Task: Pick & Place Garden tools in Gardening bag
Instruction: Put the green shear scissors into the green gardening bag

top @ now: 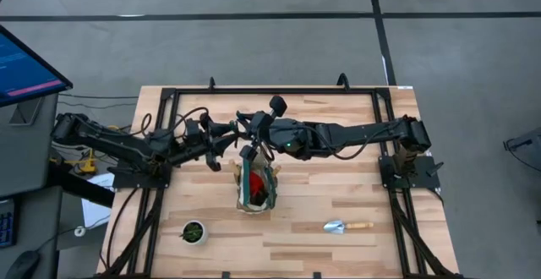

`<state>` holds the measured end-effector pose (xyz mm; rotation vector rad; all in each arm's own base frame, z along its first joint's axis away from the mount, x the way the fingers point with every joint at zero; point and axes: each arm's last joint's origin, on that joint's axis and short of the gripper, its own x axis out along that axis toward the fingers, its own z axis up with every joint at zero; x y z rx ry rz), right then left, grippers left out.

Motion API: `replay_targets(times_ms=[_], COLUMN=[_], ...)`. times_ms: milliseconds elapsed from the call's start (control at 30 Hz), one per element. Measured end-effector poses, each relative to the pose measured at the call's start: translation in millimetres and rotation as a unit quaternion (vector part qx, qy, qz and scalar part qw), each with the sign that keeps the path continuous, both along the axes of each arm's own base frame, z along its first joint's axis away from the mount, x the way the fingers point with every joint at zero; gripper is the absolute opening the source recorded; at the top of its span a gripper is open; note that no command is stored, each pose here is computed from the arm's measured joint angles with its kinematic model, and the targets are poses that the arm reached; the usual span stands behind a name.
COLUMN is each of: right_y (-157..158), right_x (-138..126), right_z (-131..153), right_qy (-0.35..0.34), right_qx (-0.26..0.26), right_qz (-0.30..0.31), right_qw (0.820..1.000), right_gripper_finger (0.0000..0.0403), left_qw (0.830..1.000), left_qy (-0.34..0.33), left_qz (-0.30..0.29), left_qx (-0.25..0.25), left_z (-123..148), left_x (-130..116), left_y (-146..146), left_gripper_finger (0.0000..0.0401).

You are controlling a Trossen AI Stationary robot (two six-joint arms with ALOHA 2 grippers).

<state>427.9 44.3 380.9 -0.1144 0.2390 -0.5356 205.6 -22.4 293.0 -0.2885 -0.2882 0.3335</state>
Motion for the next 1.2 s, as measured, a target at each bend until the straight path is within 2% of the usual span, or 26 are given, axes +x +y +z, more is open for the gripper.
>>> replay_targets(times_ms=[167, 233, 533, 700, 867, 1033, 1200], right_y=[-0.3, -0.1, 1.0, 1.1, 2.4, 5.1, 12.3], right_x=[0.0, 0.0, 0.0, -0.1, -0.8, -1.7, -22.5], right_z=[-0.1, -0.1, -0.4, -0.8, 0.1, 1.1, 26.1], right_qy=[0.000, 0.000, 0.001, 0.005, 0.020, 0.021, 0.009], right_qx=[0.001, 0.002, 0.003, 0.000, -0.027, -0.032, -0.049], right_qz=[-0.001, 0.000, 0.006, 0.006, 0.014, 0.019, 0.042], right_qw=[1.000, 1.000, 1.000, 1.000, 0.999, 0.999, 0.998], right_gripper_finger=[0.0034, 0.0037, 0.0048, 0.0069, 0.0108, 0.0162, 0.0204], left_qw=[1.000, 1.000, 0.999, 0.999, 0.999, 1.000, 1.000], left_qy=[-0.007, -0.008, -0.017, -0.021, -0.022, -0.016, -0.018], left_qz=[-0.008, -0.009, -0.009, -0.002, 0.003, 0.000, -0.021], left_qx=[-0.017, -0.018, -0.033, -0.038, -0.036, -0.014, 0.004], left_z=[0.1, 0.2, 0.7, 1.4, 1.7, 2.3, 5.7], left_x=[0.0, 0.0, -0.2, -0.6, -1.0, -2.0, -6.5], left_y=[-0.3, -0.4, -0.2, 0.3, -0.1, -5.2, -12.8], left_gripper_finger=[0.0052, 0.0030, 0.0030, 0.0030, 0.0030, 0.0030, 0.0029])
